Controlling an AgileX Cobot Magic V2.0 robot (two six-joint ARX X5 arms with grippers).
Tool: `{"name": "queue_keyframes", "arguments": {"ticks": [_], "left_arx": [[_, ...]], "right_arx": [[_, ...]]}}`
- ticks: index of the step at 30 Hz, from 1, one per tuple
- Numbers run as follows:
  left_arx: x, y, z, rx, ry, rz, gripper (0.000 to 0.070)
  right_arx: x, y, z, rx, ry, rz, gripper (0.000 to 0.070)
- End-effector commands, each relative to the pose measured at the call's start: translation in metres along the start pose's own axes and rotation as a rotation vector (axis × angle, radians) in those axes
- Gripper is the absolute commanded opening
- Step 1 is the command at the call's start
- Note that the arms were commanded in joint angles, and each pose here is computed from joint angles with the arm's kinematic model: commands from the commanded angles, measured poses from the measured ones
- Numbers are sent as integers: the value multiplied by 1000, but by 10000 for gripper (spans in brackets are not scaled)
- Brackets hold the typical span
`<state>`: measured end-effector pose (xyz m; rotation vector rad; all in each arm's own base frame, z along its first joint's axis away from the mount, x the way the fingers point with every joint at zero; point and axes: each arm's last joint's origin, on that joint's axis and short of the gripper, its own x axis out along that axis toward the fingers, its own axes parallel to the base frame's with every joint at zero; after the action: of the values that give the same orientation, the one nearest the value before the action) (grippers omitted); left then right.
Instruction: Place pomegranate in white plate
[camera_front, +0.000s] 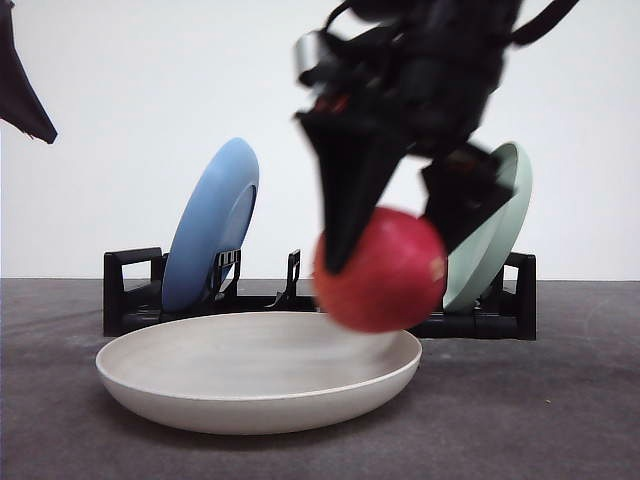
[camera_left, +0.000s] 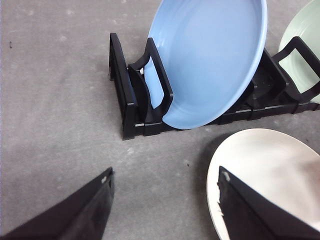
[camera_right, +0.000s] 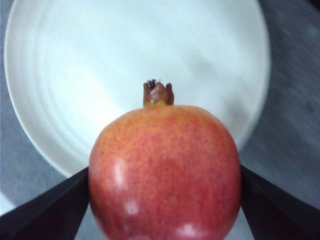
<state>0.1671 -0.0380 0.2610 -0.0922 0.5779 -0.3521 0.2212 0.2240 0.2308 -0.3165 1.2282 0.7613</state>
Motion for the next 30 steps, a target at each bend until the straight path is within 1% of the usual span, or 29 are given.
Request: {"name": "queue_keyframes", "arguments": {"ticks": [1, 6, 10, 14, 17, 28, 29, 30], "left_arx": [[0, 0, 3, -3, -13, -6, 389], [0, 0, 3, -3, -12, -6, 389], [0, 0, 3, -3, -12, -6, 389], [0, 0, 3, -3, -12, -6, 389], [0, 0, 3, -2, -13, -6, 389], [0, 0, 3, -2, -12, -6, 389], [0, 0, 3, -2, -12, -6, 389], [0, 0, 3, -2, -11, -6, 389]], "right_arx": [[7, 7, 9, -21, -20, 14, 525], [31, 17, 14, -49, -6, 31, 525], [41, 21, 19, -65, -38, 36, 525], [42, 23, 25, -69, -100, 36, 525], [41, 23, 27, -64, -121, 42, 525], [53, 22, 27, -50, -92, 35, 527], [53, 23, 27, -52, -97, 37, 538], [53, 24, 27, -57, -103, 39, 567]]}}
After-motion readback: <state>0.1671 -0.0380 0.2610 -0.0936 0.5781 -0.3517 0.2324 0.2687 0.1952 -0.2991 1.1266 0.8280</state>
